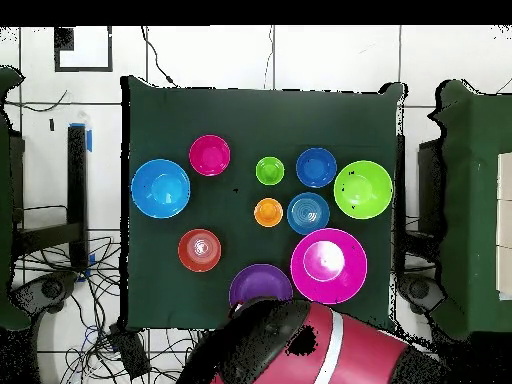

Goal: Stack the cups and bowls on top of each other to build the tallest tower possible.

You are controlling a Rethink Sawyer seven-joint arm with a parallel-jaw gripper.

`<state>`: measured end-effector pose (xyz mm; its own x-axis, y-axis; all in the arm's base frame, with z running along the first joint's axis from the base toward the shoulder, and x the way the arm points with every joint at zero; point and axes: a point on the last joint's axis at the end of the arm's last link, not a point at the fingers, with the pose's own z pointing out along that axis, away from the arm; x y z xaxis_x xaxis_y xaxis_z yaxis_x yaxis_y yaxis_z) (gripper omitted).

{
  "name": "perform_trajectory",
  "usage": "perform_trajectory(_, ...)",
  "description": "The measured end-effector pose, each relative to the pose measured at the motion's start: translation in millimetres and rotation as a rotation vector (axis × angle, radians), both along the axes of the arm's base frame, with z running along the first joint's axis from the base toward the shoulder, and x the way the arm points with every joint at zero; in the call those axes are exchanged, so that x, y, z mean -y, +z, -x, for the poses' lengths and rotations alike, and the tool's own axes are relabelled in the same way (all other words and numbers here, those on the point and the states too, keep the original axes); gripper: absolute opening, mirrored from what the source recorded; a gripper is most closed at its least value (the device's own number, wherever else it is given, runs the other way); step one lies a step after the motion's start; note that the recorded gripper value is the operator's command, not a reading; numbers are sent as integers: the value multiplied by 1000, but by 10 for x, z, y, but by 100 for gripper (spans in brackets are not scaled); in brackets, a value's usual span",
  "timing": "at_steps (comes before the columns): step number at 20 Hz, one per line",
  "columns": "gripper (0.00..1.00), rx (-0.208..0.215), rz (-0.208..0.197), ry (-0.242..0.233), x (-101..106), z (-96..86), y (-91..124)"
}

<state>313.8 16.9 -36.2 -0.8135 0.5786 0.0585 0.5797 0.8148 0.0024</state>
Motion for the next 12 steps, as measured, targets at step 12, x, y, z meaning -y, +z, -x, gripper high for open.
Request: perform_trajectory(12,100,-3,-48,-49,-11,13,31)
